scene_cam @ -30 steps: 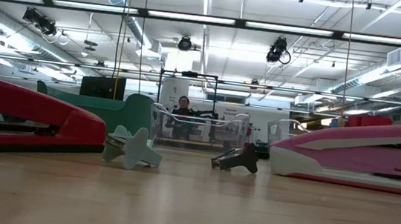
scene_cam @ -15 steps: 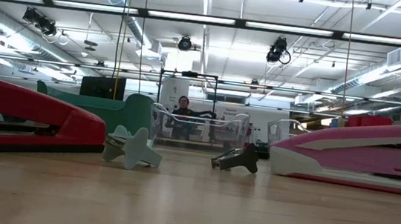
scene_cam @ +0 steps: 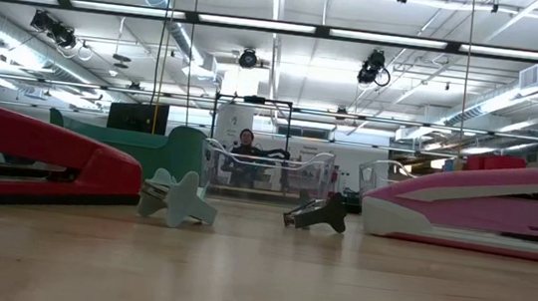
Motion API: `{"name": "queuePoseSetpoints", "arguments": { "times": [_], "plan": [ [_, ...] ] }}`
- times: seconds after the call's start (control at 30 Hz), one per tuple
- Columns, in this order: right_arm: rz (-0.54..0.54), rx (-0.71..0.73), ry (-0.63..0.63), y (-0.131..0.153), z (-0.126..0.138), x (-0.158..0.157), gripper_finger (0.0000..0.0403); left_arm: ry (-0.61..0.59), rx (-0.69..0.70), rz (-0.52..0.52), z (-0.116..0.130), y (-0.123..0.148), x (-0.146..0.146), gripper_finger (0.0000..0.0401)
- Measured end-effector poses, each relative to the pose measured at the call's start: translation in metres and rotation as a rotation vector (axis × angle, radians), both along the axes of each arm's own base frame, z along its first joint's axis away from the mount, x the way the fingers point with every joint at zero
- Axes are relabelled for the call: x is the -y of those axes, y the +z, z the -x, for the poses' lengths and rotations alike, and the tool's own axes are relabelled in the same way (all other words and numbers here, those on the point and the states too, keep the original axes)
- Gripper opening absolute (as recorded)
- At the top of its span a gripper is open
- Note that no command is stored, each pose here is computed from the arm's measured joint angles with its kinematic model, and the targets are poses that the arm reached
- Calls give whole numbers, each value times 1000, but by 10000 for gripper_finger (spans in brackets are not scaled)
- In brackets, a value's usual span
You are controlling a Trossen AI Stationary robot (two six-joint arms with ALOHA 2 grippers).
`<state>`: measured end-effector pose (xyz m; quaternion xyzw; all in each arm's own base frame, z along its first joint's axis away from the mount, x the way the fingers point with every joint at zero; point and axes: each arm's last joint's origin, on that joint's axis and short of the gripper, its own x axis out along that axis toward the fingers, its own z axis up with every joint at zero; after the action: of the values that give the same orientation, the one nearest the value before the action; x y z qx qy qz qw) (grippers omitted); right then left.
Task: Pick and place Stapler, Stapler remover, tape
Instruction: Put the top green tape into the right transparent bin
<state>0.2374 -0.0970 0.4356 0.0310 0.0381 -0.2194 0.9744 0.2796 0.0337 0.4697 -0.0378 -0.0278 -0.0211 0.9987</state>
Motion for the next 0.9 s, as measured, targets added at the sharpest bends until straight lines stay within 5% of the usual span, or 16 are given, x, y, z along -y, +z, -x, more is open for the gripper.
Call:
{"name": "queuePoseSetpoints", "arguments": {
  "times": [0.5,0.9],
  "plan": [
    [-40,-205,-248,-10,54,41,88,50,-1,1,0,0,-1,304],
    [-174,-380,-377,-29,79,59,85,93,-2,14,0,0,-3,304]
  ]
}}
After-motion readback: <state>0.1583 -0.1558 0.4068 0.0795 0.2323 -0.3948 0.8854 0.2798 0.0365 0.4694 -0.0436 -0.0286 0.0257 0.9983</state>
